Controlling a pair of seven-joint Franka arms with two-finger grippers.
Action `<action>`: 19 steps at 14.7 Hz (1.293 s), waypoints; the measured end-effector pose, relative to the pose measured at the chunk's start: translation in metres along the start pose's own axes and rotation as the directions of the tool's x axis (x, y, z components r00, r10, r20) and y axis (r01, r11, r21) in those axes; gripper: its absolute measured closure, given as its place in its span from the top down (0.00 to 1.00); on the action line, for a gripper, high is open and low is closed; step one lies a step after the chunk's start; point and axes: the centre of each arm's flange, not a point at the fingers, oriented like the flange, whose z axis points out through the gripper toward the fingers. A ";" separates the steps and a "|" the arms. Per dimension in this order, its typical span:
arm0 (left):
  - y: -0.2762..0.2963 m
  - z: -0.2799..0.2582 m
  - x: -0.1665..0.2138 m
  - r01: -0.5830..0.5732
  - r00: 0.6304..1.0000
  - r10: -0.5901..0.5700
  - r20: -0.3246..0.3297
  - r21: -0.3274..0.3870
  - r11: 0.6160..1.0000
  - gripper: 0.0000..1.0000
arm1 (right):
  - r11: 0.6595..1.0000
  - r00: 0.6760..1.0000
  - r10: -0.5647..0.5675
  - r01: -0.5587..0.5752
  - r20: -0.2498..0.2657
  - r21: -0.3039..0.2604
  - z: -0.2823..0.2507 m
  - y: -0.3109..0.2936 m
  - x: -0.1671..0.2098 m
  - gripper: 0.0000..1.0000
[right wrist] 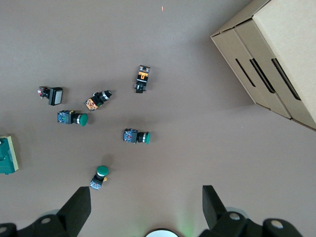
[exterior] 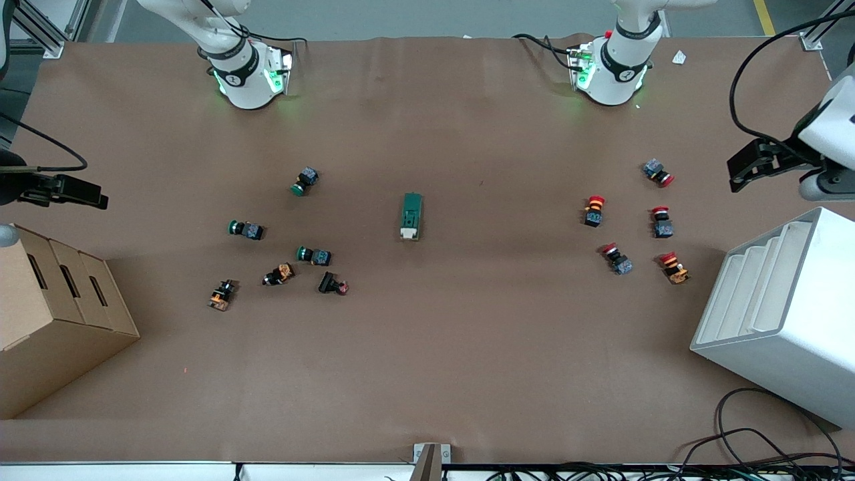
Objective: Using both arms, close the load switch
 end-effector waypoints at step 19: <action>-0.005 -0.002 -0.040 -0.024 0.999 0.028 0.042 -0.084 0.996 1.00 | 1.000 0.995 0.003 -0.003 -0.099 -0.005 -0.034 0.000 -0.085 1.00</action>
